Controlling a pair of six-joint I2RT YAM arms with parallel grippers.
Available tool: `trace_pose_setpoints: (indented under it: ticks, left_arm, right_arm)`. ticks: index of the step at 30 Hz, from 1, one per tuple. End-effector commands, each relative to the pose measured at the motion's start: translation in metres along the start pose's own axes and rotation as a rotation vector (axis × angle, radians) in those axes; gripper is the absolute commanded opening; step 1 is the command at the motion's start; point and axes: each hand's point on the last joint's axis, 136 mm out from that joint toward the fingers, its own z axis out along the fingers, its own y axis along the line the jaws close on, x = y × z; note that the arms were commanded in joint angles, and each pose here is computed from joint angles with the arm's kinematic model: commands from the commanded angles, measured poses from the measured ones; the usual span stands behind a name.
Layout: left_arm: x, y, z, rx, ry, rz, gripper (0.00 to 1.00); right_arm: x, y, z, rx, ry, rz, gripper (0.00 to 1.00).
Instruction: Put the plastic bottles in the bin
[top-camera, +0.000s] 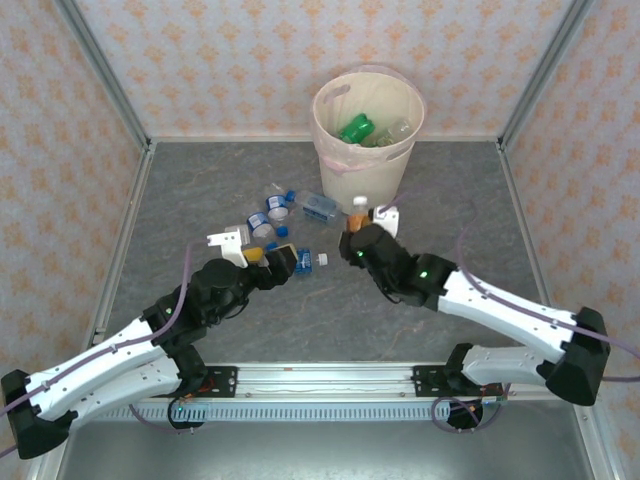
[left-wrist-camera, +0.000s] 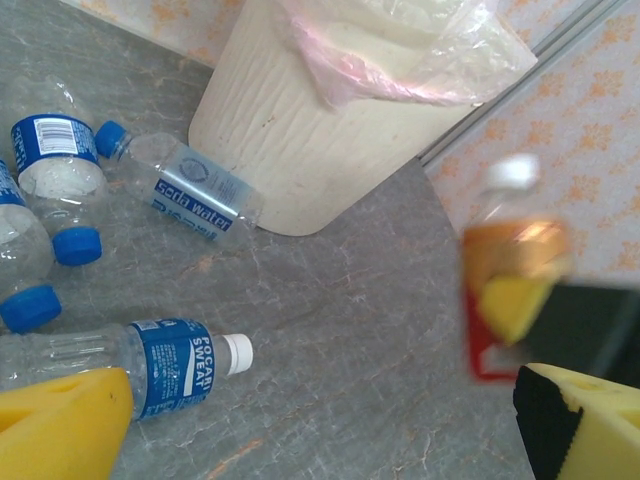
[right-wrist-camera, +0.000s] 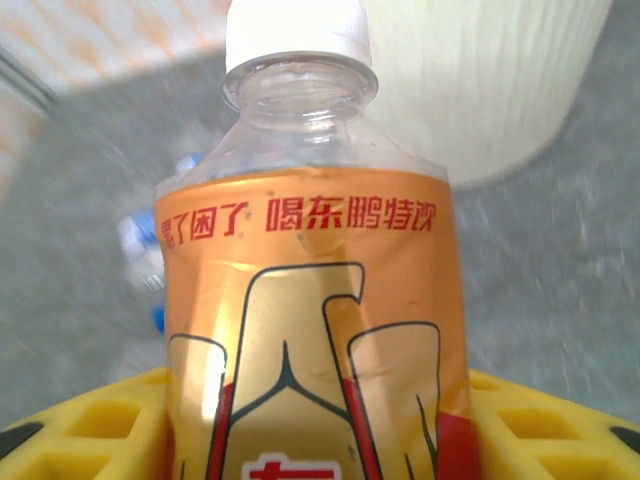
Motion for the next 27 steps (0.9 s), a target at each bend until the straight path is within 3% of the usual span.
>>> trace_pose_setpoints:
  ticks: [1, 7, 13, 19, 27]
  left_arm:
    - [-0.008, -0.014, -0.002, 0.046, -0.016, -0.005, 0.99]
    - [-0.009, -0.018, -0.002, 0.067, -0.016, -0.011, 0.99]
    - [-0.008, -0.020, -0.001, 0.074, -0.006, -0.004, 0.99]
    - [-0.009, -0.021, 0.002, 0.059, -0.003, 0.020, 0.99]
    - [-0.001, -0.017, 0.007, 0.039, 0.026, 0.030, 0.99]
  right_arm:
    - [-0.059, -0.006, -0.019, 0.055, -0.130, -0.033, 0.51]
    - [-0.154, 0.011, -0.030, 0.063, -0.282, -0.024, 0.51]
    - [-0.217, 0.007, -0.006, 0.110, -0.344, -0.009, 0.51]
    - [-0.254, -0.002, 0.028, 0.130, -0.360, 0.019, 0.51]
    - [-0.266, -0.015, 0.068, 0.151, -0.325, 0.034, 0.56]
